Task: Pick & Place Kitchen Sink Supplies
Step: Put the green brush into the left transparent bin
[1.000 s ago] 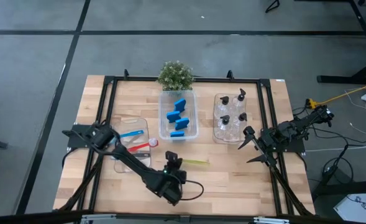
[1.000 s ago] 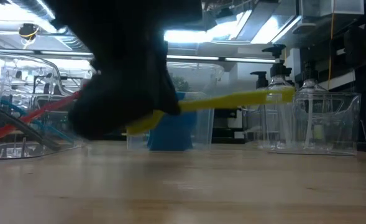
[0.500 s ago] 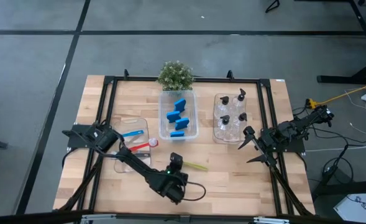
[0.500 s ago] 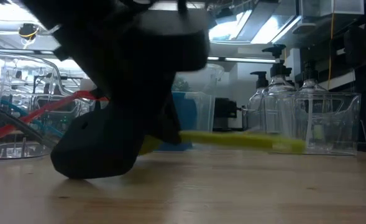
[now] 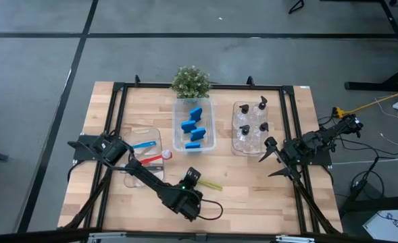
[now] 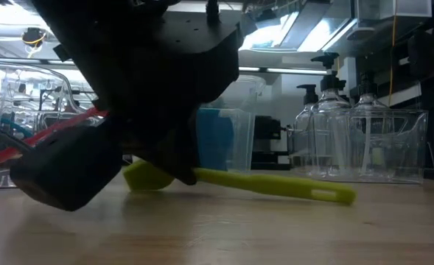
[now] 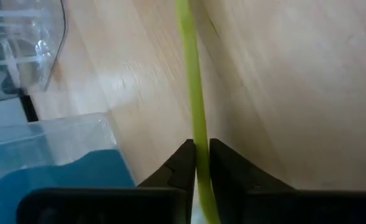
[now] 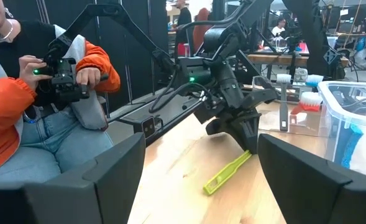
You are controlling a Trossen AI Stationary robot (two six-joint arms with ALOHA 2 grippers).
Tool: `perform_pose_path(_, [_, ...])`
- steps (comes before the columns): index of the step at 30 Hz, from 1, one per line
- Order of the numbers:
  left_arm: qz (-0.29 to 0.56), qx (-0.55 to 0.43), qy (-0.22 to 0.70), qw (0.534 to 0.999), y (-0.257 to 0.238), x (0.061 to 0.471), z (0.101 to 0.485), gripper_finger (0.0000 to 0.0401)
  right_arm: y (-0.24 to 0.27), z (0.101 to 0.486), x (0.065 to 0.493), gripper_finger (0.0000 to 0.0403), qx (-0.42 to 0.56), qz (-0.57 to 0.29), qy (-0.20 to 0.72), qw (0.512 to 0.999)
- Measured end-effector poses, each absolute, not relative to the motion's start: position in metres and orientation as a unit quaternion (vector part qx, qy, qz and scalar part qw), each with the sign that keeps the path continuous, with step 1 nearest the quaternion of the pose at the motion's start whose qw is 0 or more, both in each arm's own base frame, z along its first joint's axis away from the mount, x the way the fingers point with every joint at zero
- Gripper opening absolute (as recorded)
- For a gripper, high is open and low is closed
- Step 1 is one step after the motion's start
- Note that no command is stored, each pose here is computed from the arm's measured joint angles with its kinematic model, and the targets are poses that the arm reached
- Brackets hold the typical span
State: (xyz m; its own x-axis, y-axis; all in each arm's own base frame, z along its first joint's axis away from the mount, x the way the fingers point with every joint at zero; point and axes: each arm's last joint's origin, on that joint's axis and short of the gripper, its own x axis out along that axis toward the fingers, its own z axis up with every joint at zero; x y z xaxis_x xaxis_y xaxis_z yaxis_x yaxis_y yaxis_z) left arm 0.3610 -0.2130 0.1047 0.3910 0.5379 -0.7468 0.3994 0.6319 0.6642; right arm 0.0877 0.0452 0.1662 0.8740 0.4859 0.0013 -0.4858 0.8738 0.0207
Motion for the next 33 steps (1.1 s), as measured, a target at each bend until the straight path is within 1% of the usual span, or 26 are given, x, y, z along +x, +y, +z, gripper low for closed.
perform_pose_path(9, [0.05, 0.399, 0.551, 0.731, -0.214, 0.361, 0.104, 0.0086, 0.045, 0.166, 0.088, 0.0308, 0.01, 0.251, 0.002, 0.968])
perform_pose_path(13, [0.053, 0.397, 0.55, 0.733, -0.214, 0.361, 0.104, 0.0101, 0.045, 0.166, 0.088, 0.0308, 0.009, 0.251, 0.002, 0.968])
perform_pose_path(21, [0.061, 0.395, 0.546, 0.736, -0.215, 0.361, 0.105, 0.0104, 0.045, 0.166, 0.088, 0.0308, 0.01, 0.251, 0.002, 0.968])
perform_pose_path(33, [0.06, 0.349, 0.56, 0.749, -0.226, 0.358, 0.113, 0.0104, 0.045, 0.166, 0.088, 0.0308, 0.01, 0.251, 0.002, 0.968])
